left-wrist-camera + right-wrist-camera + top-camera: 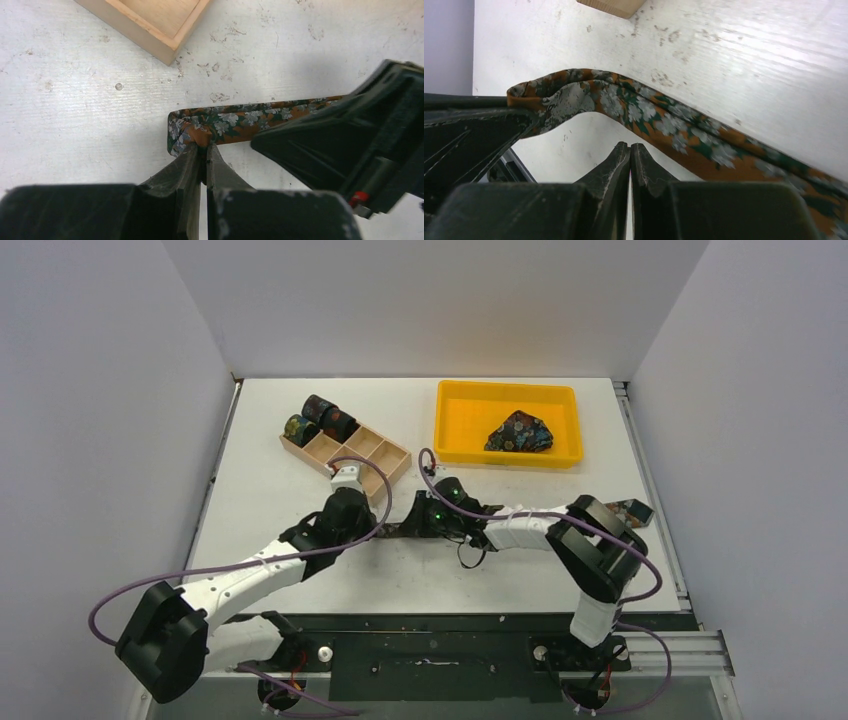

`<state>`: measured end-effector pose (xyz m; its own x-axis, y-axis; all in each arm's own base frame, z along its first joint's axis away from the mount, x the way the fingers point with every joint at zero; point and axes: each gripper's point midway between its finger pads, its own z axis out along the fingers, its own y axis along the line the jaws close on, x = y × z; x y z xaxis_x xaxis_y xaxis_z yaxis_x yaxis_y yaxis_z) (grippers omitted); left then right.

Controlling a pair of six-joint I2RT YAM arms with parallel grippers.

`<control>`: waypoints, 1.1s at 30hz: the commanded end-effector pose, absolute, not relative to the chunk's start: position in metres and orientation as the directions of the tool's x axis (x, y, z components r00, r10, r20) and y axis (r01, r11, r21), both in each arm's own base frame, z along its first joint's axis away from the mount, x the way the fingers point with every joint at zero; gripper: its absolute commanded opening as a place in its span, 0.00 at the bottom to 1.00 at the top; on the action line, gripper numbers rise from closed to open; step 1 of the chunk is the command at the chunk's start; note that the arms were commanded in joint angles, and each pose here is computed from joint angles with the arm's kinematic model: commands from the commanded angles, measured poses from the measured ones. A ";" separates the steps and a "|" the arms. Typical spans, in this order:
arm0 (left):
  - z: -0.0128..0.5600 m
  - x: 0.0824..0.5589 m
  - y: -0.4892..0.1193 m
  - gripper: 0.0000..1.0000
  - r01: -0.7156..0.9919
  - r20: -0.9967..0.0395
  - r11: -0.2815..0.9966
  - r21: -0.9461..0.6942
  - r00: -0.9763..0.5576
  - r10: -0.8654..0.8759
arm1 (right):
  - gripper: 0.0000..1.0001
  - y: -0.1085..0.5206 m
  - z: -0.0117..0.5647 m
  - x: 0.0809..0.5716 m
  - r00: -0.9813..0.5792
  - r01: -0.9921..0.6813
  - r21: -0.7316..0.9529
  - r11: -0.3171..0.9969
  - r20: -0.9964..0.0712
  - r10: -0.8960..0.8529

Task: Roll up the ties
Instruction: Roll the tie at the center of the board.

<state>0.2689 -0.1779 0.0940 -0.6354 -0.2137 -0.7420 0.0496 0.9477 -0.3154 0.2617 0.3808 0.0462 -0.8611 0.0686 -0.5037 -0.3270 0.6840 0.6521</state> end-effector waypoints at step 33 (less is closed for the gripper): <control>0.056 0.280 -0.264 0.31 0.173 -0.691 0.977 -0.124 -0.721 0.040 | 0.05 0.267 0.066 0.271 -0.730 -0.272 0.503 0.820 -0.664 0.165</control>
